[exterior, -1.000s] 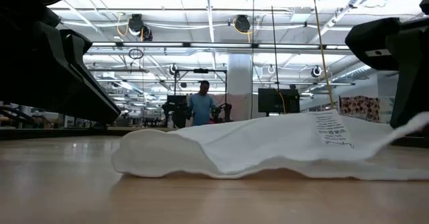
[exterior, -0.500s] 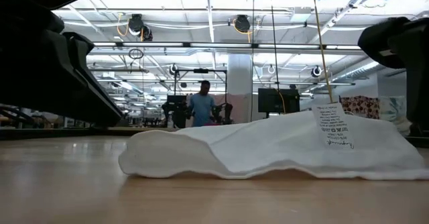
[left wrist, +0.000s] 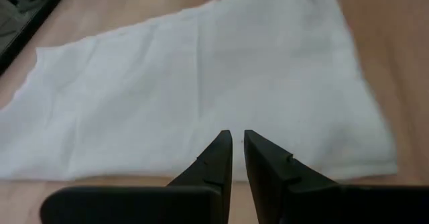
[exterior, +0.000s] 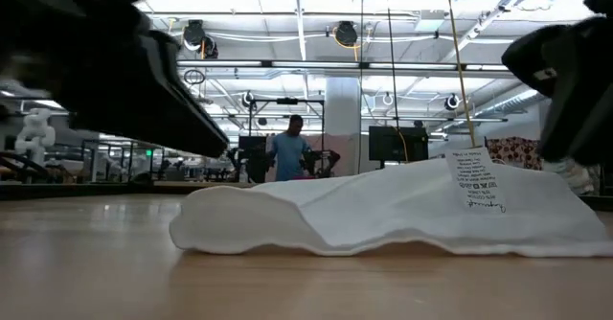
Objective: Roll towel
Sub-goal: Roll the white towel
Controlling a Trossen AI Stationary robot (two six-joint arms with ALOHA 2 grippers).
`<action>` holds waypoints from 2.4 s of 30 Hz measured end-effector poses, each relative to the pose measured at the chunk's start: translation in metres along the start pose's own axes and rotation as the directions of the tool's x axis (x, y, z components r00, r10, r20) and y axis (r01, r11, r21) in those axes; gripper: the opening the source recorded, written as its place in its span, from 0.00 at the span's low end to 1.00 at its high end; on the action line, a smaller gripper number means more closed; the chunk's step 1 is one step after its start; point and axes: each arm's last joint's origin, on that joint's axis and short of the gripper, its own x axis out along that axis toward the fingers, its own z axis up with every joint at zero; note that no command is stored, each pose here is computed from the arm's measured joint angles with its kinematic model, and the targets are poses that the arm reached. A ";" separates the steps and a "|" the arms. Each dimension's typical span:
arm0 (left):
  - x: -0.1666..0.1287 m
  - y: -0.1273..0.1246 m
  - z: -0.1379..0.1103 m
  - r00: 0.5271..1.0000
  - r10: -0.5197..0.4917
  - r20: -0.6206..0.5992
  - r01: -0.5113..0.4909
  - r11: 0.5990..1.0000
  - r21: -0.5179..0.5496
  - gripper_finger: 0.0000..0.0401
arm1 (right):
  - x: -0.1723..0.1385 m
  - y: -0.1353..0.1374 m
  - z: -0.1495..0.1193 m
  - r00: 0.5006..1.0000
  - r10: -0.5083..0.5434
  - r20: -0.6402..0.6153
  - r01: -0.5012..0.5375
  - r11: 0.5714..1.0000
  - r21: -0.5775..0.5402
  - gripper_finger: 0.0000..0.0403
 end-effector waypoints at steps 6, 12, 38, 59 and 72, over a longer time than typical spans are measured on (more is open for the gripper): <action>0.029 0.021 0.000 0.988 -0.112 -0.103 0.113 0.994 0.011 0.12 | 0.023 0.009 -0.012 0.999 0.011 -0.040 -0.011 1.000 0.008 0.02; 0.041 0.036 -0.003 0.979 -0.133 -0.155 0.141 0.989 0.043 0.12 | 0.028 0.011 -0.015 0.995 0.055 -0.083 -0.053 0.998 0.018 0.04; 0.040 0.040 0.003 0.972 -0.183 -0.150 0.192 0.980 0.055 0.12 | 0.020 0.008 -0.009 1.000 0.013 -0.021 -0.011 0.995 0.103 0.01; 0.041 0.039 0.008 0.977 -0.190 -0.098 0.198 0.978 0.069 0.12 | 0.007 0.003 0.003 0.992 -0.074 0.104 0.070 0.997 0.041 0.00; 0.041 0.038 0.010 0.977 -0.201 -0.078 0.206 0.976 0.066 0.12 | 0.026 -0.013 -0.024 0.999 0.034 -0.012 -0.031 0.982 0.185 0.00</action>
